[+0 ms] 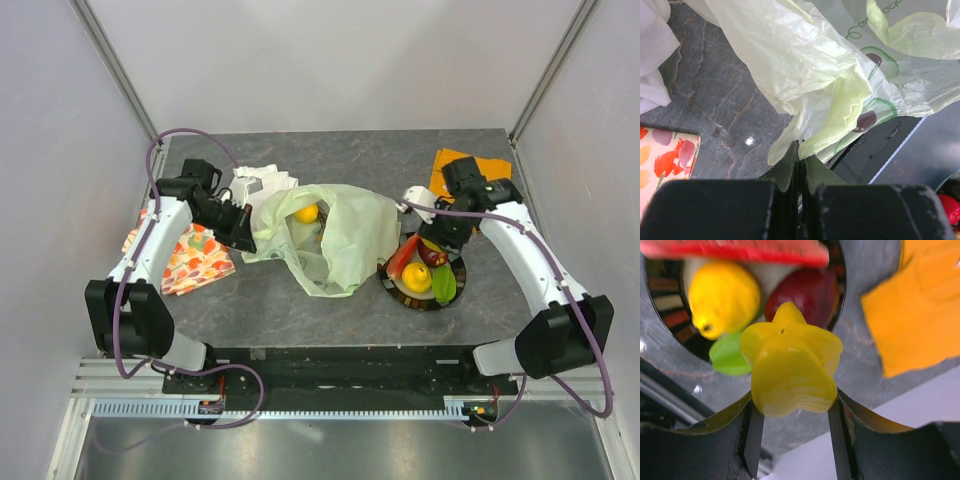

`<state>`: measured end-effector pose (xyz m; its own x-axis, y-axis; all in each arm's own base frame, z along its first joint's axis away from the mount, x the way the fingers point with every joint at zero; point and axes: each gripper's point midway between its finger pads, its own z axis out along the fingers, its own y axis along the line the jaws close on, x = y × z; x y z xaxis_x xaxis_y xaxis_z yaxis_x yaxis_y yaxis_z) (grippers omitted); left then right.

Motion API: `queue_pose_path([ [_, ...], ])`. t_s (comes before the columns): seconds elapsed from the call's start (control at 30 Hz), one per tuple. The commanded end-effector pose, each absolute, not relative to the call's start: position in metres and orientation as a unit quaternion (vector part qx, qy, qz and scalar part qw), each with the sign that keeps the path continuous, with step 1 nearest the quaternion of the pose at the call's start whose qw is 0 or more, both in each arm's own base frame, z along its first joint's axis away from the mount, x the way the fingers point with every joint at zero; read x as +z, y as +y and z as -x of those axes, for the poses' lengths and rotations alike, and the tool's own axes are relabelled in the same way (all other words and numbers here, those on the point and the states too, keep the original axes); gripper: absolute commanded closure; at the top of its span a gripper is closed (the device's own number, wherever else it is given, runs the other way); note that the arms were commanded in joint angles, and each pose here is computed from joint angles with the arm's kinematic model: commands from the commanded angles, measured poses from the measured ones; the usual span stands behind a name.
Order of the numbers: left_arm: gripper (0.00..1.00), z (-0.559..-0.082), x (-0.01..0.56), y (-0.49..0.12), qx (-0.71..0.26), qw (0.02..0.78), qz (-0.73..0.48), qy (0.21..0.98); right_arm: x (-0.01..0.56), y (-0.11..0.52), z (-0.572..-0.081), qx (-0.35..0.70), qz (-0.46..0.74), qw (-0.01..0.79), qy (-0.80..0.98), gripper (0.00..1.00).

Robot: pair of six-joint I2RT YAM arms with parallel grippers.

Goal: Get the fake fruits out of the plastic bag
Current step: Place the fake fruit on the plate.

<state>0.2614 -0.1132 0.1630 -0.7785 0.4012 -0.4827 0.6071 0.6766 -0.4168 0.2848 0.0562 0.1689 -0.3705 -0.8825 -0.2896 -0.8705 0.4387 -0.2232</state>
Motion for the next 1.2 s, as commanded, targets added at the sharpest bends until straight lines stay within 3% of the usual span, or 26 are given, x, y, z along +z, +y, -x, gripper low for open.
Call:
queue_pose_path([
  [0.0,0.98,-0.273,0.176,-0.121,-0.303,0.202,-0.28,0.889,0.169,0.026,-0.262,-0.004,0.498,0.17,0.85,0.76],
  [0.23,0.98,-0.276,0.175,-0.124,-0.314,0.197,-0.275,0.887,0.136,0.023,-0.24,0.023,0.492,0.12,0.862,0.73],
  [0.57,0.98,-0.274,0.174,-0.123,-0.312,0.195,-0.273,0.889,0.109,0.042,-0.25,0.078,0.482,0.083,0.869,0.7],
  [1.03,0.98,-0.268,0.168,-0.124,-0.316,0.187,-0.267,0.891,0.096,0.051,-0.253,0.073,0.489,0.062,0.867,0.65],
  [1.17,0.98,-0.27,0.168,-0.124,-0.316,0.188,-0.269,0.89,0.092,0.042,-0.248,0.054,0.501,0.056,0.862,0.57],
])
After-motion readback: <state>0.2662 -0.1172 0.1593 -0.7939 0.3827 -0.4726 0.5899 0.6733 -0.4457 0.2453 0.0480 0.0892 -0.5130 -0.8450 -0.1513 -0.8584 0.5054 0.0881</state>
